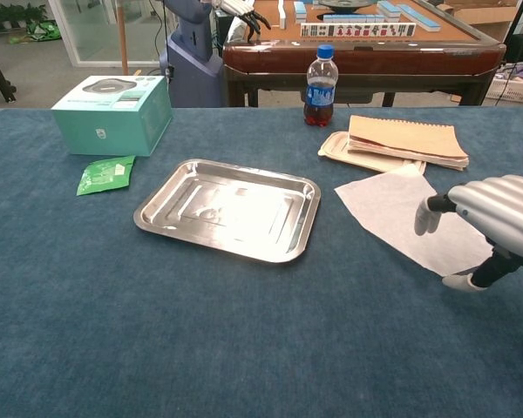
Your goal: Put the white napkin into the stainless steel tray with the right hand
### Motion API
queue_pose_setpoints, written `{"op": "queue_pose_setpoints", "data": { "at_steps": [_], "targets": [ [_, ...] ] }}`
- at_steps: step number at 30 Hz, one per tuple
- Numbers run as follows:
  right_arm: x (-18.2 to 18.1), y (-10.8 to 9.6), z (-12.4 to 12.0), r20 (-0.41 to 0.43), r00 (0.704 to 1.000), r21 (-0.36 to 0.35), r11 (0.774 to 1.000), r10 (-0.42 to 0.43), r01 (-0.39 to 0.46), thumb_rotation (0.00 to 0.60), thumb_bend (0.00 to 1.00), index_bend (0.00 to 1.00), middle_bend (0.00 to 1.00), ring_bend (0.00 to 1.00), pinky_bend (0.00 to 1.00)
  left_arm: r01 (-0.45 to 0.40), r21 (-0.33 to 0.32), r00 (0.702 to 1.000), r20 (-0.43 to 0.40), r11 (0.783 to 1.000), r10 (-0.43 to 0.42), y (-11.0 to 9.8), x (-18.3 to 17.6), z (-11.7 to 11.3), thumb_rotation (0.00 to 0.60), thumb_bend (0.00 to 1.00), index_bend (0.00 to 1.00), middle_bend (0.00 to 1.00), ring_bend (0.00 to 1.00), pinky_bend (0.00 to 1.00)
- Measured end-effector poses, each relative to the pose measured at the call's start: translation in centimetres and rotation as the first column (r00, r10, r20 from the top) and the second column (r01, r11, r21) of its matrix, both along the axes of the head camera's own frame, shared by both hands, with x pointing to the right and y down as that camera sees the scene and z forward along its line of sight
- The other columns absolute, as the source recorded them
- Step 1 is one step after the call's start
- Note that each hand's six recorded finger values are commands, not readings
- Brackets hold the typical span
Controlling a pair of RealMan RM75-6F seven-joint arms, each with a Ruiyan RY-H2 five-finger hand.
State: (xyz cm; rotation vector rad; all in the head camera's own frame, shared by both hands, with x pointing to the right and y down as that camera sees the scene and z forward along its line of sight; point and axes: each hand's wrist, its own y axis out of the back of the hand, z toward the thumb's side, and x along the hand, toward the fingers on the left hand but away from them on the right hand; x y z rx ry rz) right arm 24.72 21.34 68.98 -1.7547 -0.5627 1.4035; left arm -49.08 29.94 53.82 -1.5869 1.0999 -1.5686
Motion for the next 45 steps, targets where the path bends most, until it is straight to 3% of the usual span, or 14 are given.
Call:
{"op": "queue_pose_setpoints", "data": {
  "at_steps": [24,34,45],
  "targets": [
    [-1.8,-0.9,2.8,0.006,1.000,-0.032,0.999,0.018,-0.018,0.600,0.26,0.47,0.38,0.23,0.33,0.008,0.000,1.000,0.001,1.000,-0.008,0.0,-0.5,0.0,0.600,0.24,0.20,0.09,0.09,0.00],
    [-1.2,-1.1,2.8,-0.002,0.999,-0.027,0.999,0.037,-0.037,0.600,0.31,0.56,0.40,0.23,0.33,0.005,-0.005,1.000,0.001,1.000,-0.005,0.0,-0.5,0.3,0.600,0.24,0.20,0.09,0.09,0.00],
    [-0.9,-1.3,2.8,-0.005,0.999,-0.022,0.999,0.045,-0.045,0.600,0.37,0.57,0.40,0.23,0.33,0.015,-0.005,1.000,0.002,1.000,-0.015,0.1,-0.7,0.4,0.600,0.24,0.20,0.09,0.09,0.00]
  ]
}}
